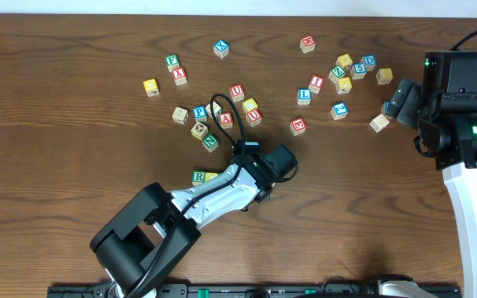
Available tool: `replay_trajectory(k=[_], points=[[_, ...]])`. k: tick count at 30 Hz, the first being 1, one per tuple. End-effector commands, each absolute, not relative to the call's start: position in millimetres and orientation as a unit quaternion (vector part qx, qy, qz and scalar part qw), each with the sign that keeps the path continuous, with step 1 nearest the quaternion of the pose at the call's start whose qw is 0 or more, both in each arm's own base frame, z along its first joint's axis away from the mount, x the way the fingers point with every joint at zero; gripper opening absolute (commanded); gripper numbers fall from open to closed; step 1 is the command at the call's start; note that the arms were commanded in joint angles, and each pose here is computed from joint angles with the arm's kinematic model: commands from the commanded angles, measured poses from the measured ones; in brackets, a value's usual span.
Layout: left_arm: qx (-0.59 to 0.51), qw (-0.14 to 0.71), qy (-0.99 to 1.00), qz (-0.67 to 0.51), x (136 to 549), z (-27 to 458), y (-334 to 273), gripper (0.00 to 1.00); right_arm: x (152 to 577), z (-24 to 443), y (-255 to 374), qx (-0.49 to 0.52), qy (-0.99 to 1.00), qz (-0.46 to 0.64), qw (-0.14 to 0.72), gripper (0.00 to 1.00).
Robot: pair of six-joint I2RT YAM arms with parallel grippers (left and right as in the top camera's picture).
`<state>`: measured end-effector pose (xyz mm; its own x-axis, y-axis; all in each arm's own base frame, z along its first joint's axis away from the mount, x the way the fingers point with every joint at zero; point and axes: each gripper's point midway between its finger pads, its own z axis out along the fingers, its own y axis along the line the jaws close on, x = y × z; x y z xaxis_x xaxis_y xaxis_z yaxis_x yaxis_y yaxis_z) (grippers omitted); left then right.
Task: Spell out ROBOT
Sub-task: 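Open the left gripper and raise it off the yellow O block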
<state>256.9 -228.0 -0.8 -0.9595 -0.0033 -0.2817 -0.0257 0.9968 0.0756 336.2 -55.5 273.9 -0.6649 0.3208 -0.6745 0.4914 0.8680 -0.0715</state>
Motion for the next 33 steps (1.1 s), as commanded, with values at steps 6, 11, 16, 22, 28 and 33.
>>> replay_trajectory(k=[6,11,16,22,28,33], points=[[-0.008,0.135,0.989,0.055,254.5,-8.4,-220.5,0.44,336.5,281.1,-58.8,0.225,0.900,-0.131,0.350,0.99],[-0.008,0.135,0.989,0.054,254.6,-8.2,-220.6,0.44,336.5,281.0,-58.7,0.225,0.900,-0.131,0.350,0.99],[-0.009,0.138,0.989,0.051,255.7,-5.4,-222.0,0.44,336.5,281.0,-58.8,0.225,0.900,-0.131,0.350,0.99],[-0.010,0.144,0.989,0.043,257.3,0.6,-224.0,0.44,336.5,281.0,-58.7,0.225,0.900,-0.131,0.350,0.99],[-0.010,0.148,0.988,0.040,258.1,3.9,-224.9,0.44,336.5,281.1,-58.7,0.225,0.900,-0.131,0.350,0.99],[-0.008,0.151,0.988,0.036,259.0,7.6,-225.8,0.44,336.5,281.0,-58.7,0.225,0.900,-0.131,0.350,0.99]])
